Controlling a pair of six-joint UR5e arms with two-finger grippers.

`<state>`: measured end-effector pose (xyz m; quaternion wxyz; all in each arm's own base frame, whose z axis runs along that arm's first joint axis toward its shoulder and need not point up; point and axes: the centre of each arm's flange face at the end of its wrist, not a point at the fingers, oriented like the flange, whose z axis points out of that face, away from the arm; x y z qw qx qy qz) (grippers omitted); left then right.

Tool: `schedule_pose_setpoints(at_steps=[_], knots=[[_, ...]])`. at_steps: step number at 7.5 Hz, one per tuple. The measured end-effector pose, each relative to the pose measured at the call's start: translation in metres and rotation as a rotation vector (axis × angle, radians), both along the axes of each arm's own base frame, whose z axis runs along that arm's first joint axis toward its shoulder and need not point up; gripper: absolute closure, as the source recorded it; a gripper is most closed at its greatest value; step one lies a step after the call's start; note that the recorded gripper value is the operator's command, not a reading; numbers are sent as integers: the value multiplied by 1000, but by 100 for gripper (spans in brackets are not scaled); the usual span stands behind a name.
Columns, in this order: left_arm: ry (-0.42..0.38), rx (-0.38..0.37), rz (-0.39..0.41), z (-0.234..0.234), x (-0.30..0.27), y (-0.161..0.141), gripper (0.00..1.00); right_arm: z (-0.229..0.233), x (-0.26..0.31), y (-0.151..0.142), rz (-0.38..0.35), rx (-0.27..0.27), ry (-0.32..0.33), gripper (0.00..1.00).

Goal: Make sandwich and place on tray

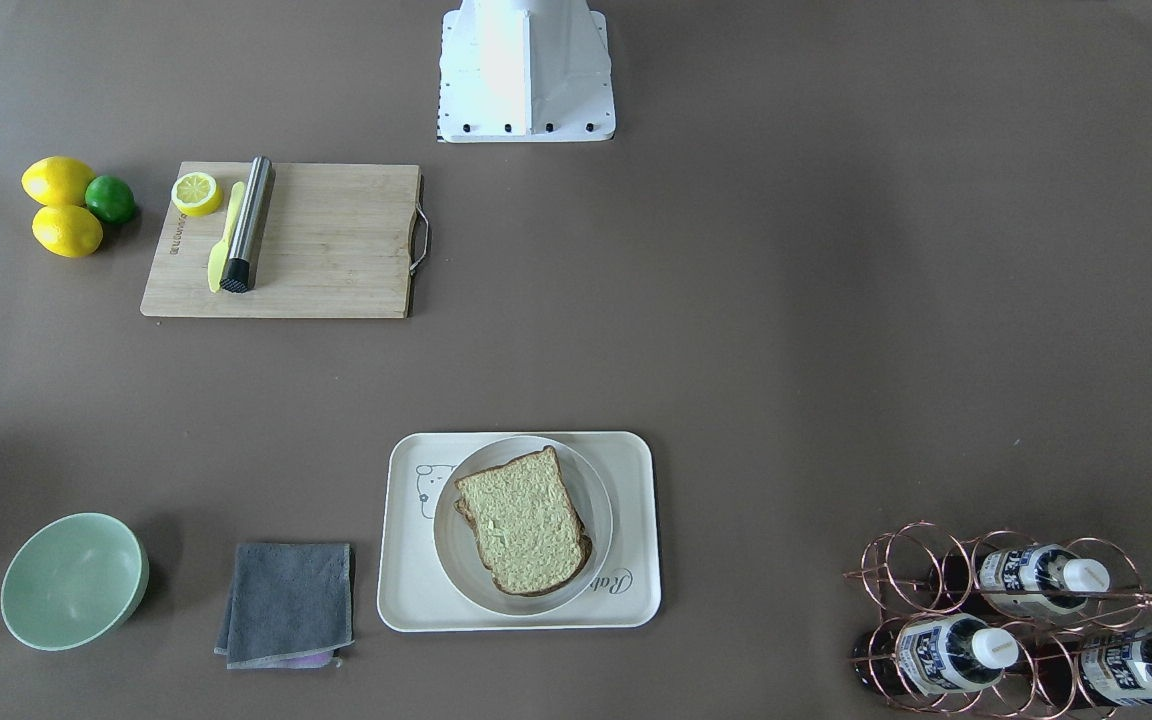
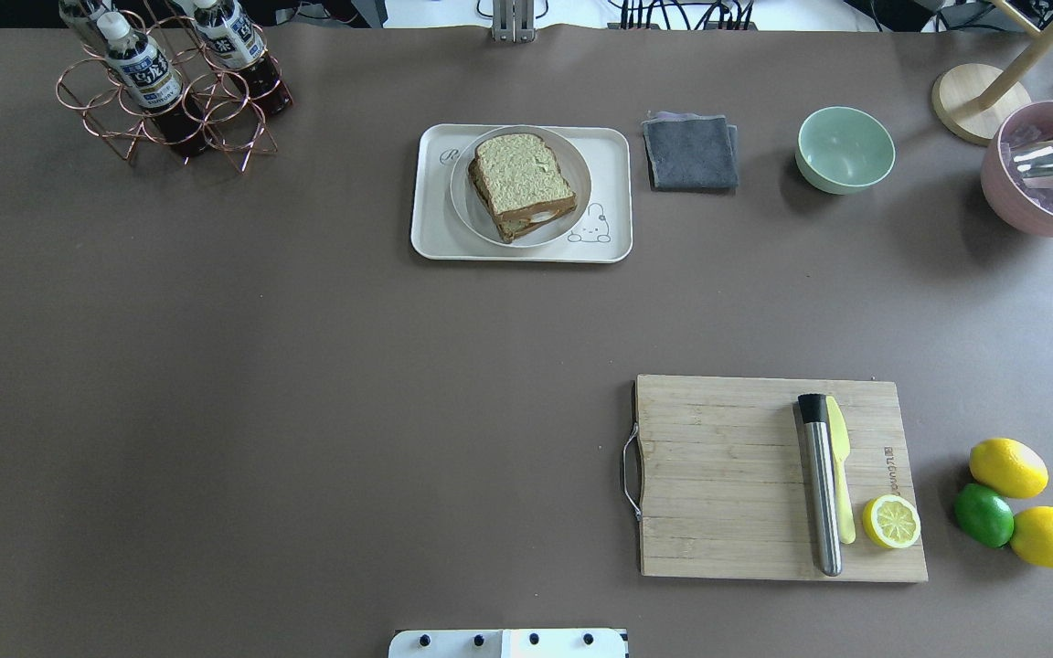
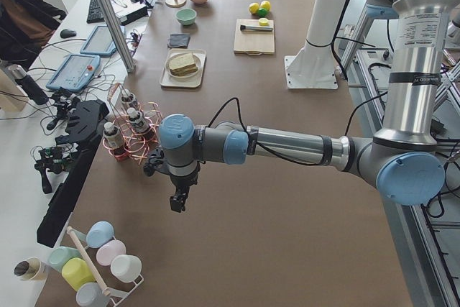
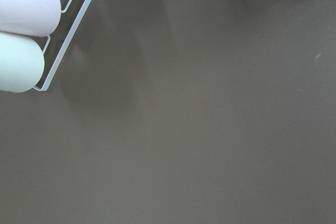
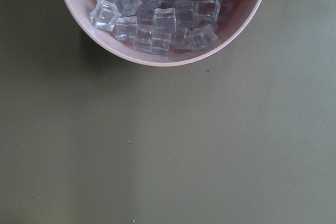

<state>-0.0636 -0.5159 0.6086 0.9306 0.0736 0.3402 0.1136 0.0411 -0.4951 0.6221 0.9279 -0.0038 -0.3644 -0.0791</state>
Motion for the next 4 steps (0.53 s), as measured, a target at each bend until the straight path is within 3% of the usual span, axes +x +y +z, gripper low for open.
schedule_pose_setpoints(at_steps=[4], knots=[[0, 0, 2, 0, 1, 0, 2, 0, 5, 0, 10, -1, -1, 0]])
